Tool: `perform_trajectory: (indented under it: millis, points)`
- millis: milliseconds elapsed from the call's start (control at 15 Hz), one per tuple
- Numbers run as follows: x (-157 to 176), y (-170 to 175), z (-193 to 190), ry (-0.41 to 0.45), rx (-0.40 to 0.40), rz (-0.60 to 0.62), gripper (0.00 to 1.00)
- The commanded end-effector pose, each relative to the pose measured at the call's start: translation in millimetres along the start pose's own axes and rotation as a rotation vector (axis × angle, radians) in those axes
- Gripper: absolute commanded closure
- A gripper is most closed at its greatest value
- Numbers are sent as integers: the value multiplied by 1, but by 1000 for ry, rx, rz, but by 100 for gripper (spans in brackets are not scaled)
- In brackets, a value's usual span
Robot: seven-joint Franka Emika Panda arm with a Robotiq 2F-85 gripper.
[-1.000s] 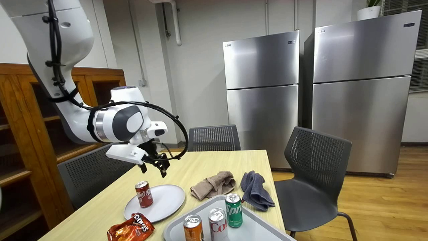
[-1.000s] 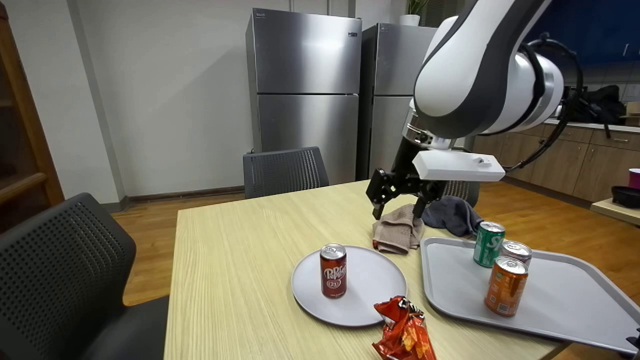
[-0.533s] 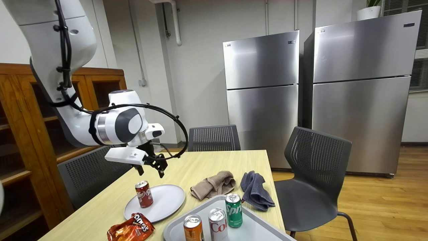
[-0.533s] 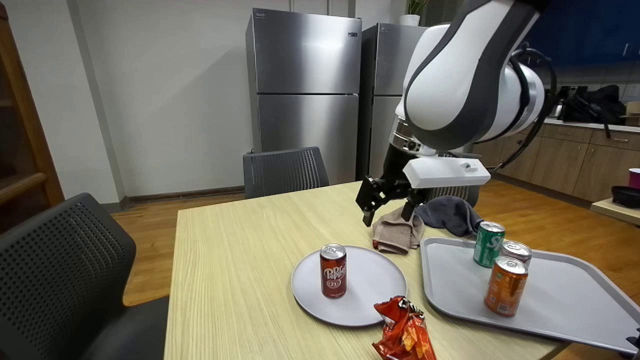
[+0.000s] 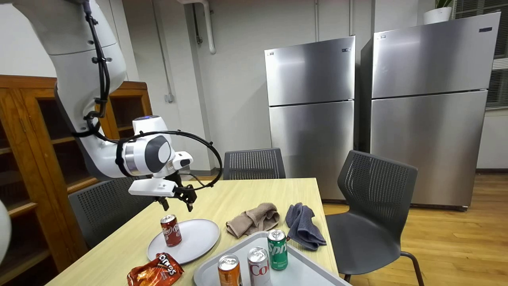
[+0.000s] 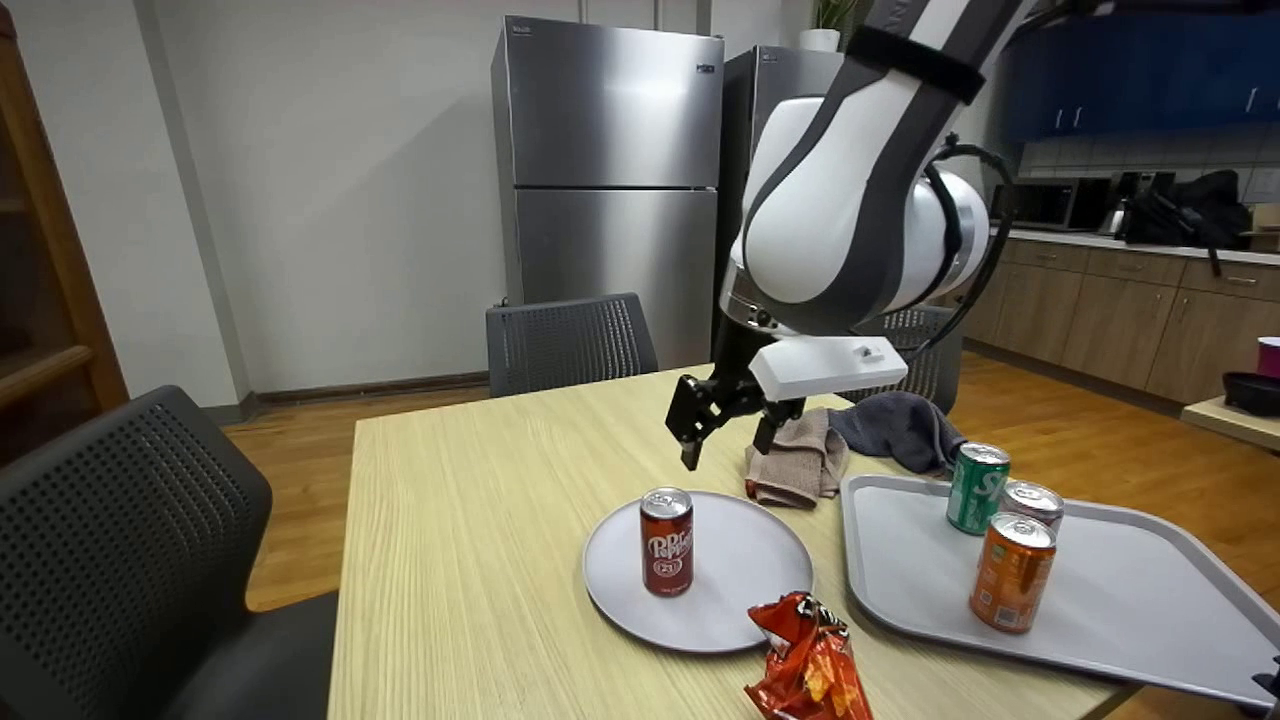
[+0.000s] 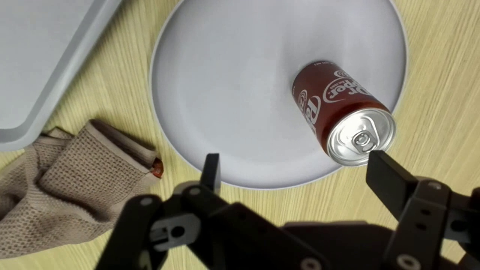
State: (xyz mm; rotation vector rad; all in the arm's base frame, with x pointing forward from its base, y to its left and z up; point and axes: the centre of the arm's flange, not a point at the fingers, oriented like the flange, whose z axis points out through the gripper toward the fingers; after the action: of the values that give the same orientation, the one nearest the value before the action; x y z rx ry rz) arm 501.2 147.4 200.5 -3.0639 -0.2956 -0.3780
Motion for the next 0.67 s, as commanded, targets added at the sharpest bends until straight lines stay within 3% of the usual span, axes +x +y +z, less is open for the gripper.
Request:
perform_trajectory:
  millis: [0, 600]
  points:
    - [19, -23, 13, -30, 3, -56, 0]
    - [40, -64, 38, -34, 17, -121, 0]
